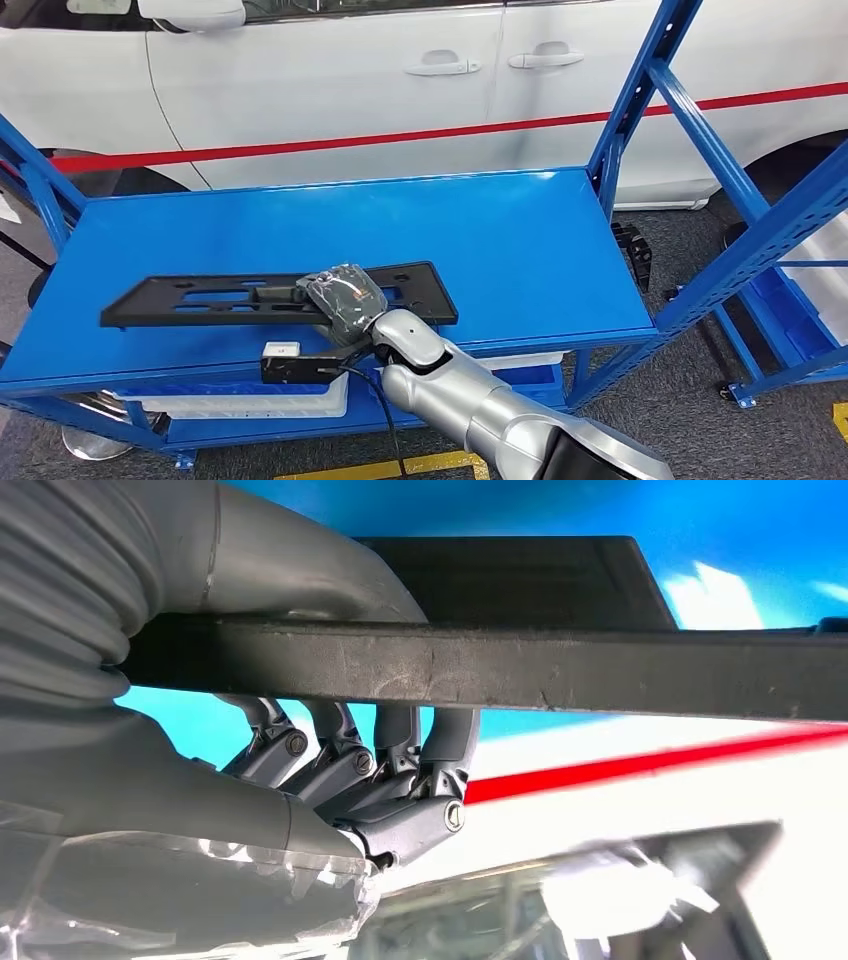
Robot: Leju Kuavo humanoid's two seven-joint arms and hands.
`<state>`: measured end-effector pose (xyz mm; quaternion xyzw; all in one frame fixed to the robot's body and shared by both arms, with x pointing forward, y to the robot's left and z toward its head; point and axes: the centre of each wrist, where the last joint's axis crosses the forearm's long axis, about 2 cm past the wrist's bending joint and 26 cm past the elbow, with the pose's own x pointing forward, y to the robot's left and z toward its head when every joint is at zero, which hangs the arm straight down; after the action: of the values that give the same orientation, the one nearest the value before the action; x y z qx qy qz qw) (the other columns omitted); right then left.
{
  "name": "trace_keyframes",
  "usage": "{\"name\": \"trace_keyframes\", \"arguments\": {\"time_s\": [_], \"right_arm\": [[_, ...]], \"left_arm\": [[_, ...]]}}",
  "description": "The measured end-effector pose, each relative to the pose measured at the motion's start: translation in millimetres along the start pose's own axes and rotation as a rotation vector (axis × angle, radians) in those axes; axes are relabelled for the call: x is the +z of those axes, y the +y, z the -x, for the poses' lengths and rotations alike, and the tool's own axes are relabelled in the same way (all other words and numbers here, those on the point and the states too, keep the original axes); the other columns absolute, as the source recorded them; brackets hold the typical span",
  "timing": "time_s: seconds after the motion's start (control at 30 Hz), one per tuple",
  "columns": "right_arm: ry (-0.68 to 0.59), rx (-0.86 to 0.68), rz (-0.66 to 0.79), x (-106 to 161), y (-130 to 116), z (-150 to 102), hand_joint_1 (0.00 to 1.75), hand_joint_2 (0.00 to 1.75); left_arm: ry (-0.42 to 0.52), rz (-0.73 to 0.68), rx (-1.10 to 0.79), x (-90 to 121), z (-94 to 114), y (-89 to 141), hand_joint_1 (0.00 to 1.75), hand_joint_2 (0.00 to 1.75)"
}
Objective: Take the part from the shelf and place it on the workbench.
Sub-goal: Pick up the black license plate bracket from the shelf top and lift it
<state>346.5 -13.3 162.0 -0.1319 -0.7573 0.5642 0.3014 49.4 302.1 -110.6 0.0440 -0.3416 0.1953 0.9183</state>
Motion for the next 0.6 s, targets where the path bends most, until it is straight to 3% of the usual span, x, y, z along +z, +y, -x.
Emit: {"name": "trace_keyframes", "arguments": {"time_s": [0.2, 0.3, 0.6], "right_arm": [[-0.168, -0.580, 0.160, -15, -37, -2, 1.73, 1.75], [-0.241, -0.848, 0.241, -9, -52, 0, 1.73, 1.75], [-0.529, -1.194, 0.473, 40, -97, 13, 1.73, 1.75]], "left_arm": [[-0.019, 0.007, 0.020, -1, -2, 0, 0.00, 0.00], [-0.034, 0.009, 0.034, 0, 0, 1, 0.00, 0.00], [-0.064, 0.004, 0.072, 2, 3, 4, 0.00, 0.00]]}}
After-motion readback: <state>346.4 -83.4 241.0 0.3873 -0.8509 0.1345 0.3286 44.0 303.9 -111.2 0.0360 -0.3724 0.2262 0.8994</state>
